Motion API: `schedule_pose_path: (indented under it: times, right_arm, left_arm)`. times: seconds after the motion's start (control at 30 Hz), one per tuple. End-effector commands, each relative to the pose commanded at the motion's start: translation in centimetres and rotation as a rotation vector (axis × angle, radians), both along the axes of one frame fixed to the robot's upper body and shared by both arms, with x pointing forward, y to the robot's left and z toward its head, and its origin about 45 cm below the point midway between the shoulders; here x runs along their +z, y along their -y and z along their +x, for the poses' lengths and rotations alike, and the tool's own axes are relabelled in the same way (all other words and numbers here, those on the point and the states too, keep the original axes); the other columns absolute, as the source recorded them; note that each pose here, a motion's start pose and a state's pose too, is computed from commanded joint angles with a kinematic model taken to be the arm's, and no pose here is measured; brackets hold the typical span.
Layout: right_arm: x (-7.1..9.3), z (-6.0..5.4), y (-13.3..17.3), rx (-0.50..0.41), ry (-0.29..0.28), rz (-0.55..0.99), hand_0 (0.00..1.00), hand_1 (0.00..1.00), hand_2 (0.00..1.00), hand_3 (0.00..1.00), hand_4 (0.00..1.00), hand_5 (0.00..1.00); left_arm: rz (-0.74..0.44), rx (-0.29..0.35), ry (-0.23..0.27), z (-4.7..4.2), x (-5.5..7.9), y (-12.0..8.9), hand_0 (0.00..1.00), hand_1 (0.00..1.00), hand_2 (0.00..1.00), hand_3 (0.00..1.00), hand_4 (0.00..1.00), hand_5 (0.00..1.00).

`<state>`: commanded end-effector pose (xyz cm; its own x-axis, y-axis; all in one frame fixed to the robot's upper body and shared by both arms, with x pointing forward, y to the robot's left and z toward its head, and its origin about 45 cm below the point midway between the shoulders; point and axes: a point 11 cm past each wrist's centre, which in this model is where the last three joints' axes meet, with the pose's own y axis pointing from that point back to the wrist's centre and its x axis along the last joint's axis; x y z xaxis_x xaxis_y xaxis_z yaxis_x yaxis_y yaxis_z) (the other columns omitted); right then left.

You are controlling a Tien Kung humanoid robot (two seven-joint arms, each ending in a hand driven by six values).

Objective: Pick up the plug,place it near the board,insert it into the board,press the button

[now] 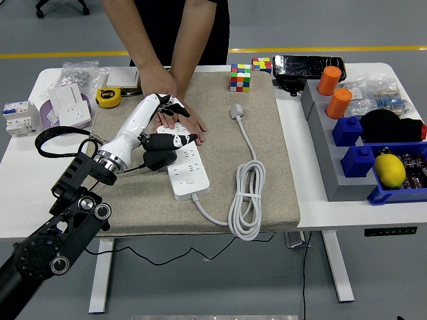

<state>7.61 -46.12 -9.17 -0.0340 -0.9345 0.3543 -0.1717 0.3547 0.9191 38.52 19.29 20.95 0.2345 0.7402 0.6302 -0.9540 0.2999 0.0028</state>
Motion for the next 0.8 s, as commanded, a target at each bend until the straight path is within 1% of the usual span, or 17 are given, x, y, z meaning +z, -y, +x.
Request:
schedule_pose_path:
  times: [0.07,0.17,0.2,0.37,0.4,0.57,0.6,0.7,0.77,0.8]
  right_arm:
    - [0.0,0.0,0.0,0.001,-0.002,0.000,0.827,0.751,0.747,0.788,0.998,0.933]
    - [0.0,0.0,0.0,0.002,0.000,0.001,0.827,0.751,0.747,0.788,0.998,0.933]
    - [0.0,0.0,0.0,0.002,0.001,0.001,0.827,0.751,0.747,0.788,0.998,0.933]
    - [0.0,0.2,-0.1,0.002,0.003,0.001,0.827,0.751,0.747,0.788,0.998,0.933]
    - [0.0,0.2,0.0,0.003,0.004,0.001,0.828,0.751,0.747,0.788,0.998,0.933]
    - [0.0,0.2,0.0,0.000,0.004,-0.001,0.828,0.751,0.747,0.788,0.998,0.933]
    - [0.0,0.1,0.0,0.000,0.002,-0.001,0.827,0.751,0.747,0.788,0.998,0.933]
    - [0.0,0.0,0.0,0.000,0.001,0.000,0.827,0.751,0.747,0.788,0.998,0.933]
    - [0.0,0.1,0.0,0.001,0.002,0.000,0.827,0.751,0.747,0.788,0.998,0.933]
    - [0.0,0.1,0.0,0.001,0.003,0.000,0.826,0.751,0.747,0.788,0.998,0.932]
  left_arm:
    - [0.022,0.012,-0.030,0.39,-1.0,-0.3,0.934,0.978,0.938,0.932,0.998,0.382]
    - [0.045,0.029,-0.050,0.73,-1.9,-0.7,0.934,0.978,0.938,0.932,0.998,0.382]
    - [0.056,0.035,-0.056,0.84,-2.3,-0.9,0.934,0.977,0.909,0.895,0.998,0.413]
    - [0.111,0.044,-0.095,1.03,-3.9,-1.5,0.934,0.977,0.909,0.895,0.998,0.413]
    - [0.136,0.048,-0.094,1.05,-4.2,-1.7,0.911,0.949,0.845,0.835,0.998,0.403]
    - [0.234,0.058,-0.083,1.01,-5.1,-2.4,0.911,0.949,0.845,0.835,0.998,0.403]
    - [0.251,0.059,-0.083,1.00,-5.3,-2.5,0.855,0.885,0.749,0.714,0.998,0.372]
    - [0.326,0.066,-0.069,1.04,-5.7,-3.0,0.855,0.885,0.749,0.714,0.998,0.372]
    - [0.368,0.065,-0.071,0.94,-6.2,-3.2,0.855,0.885,0.749,0.714,0.998,0.372]
    - [0.390,0.065,-0.072,0.87,-6.4,-3.4,0.791,0.838,0.710,0.680,0.998,0.362]
